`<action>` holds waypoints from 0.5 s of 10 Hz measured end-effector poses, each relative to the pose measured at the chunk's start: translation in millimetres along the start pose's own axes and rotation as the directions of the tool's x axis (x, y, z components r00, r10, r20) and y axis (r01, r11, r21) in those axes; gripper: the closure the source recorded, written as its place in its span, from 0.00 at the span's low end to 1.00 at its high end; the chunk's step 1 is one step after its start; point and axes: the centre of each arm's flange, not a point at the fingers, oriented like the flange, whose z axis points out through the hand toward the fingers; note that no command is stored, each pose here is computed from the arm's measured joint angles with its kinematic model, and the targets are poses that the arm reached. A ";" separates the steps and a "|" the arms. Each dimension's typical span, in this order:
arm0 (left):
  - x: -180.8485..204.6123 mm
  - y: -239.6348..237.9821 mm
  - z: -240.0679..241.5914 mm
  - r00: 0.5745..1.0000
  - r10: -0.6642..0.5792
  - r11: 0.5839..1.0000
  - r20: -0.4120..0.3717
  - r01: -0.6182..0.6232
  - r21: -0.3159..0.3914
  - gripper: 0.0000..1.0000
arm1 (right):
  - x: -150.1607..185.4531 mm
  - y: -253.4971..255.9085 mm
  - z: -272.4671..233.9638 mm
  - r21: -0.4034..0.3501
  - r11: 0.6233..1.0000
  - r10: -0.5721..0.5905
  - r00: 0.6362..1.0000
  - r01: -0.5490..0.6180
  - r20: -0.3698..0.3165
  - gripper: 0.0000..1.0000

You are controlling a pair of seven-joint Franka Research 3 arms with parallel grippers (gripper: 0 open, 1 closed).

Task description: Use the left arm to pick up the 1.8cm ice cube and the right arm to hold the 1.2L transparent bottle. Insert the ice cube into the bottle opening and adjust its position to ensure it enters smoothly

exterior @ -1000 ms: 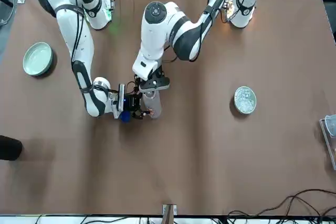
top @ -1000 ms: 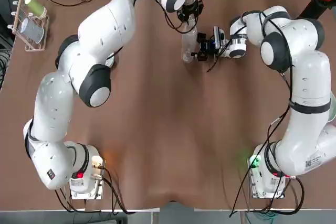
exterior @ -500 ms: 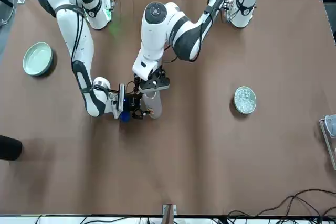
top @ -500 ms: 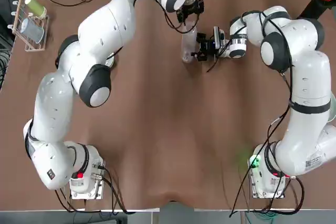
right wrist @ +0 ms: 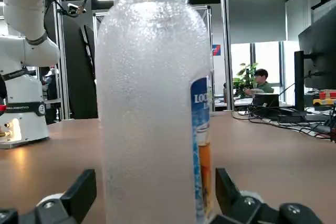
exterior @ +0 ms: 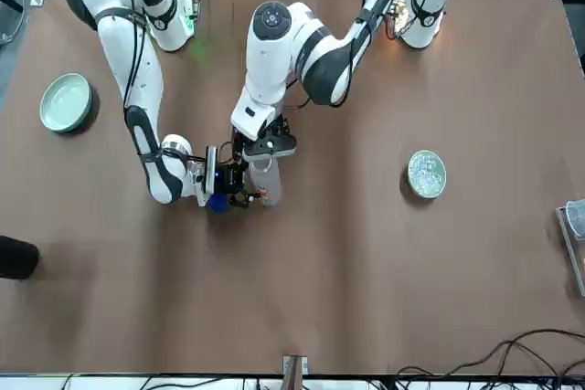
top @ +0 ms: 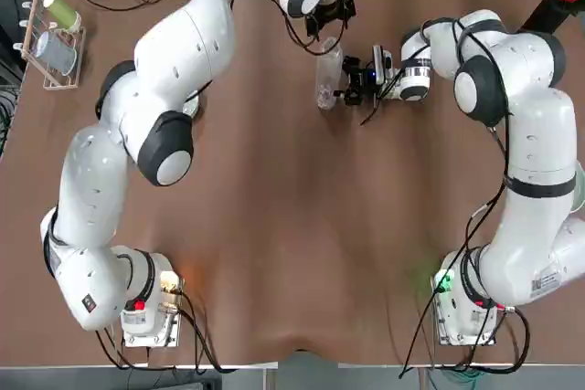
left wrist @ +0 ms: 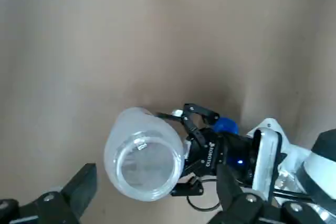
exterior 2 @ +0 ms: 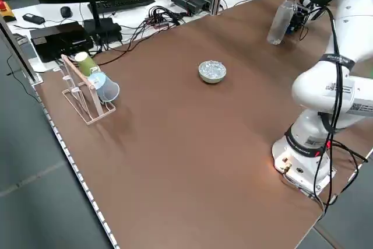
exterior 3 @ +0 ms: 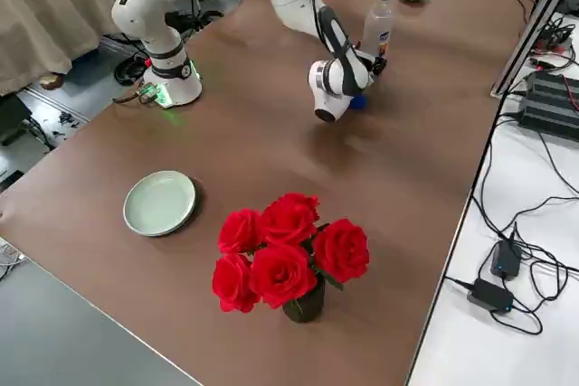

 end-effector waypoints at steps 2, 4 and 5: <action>13.3 -12.3 -8.5 0.999 0.042 0.998 0.010 -0.042 0.036 0.00 | 1.1 5.2 -15.3 0.016 1.000 -0.010 1.000 0.010 0.021 0.00; 44.6 -38.0 -34.8 0.998 0.065 0.995 0.020 -0.066 0.069 0.00 | 5.0 15.9 -47.1 0.043 0.999 -0.026 0.998 0.024 0.053 0.00; 58.5 -52.7 -51.9 0.997 0.071 0.993 0.029 -0.073 0.088 0.00 | 9.1 22.7 -63.0 0.055 0.998 -0.037 0.997 0.033 0.064 0.00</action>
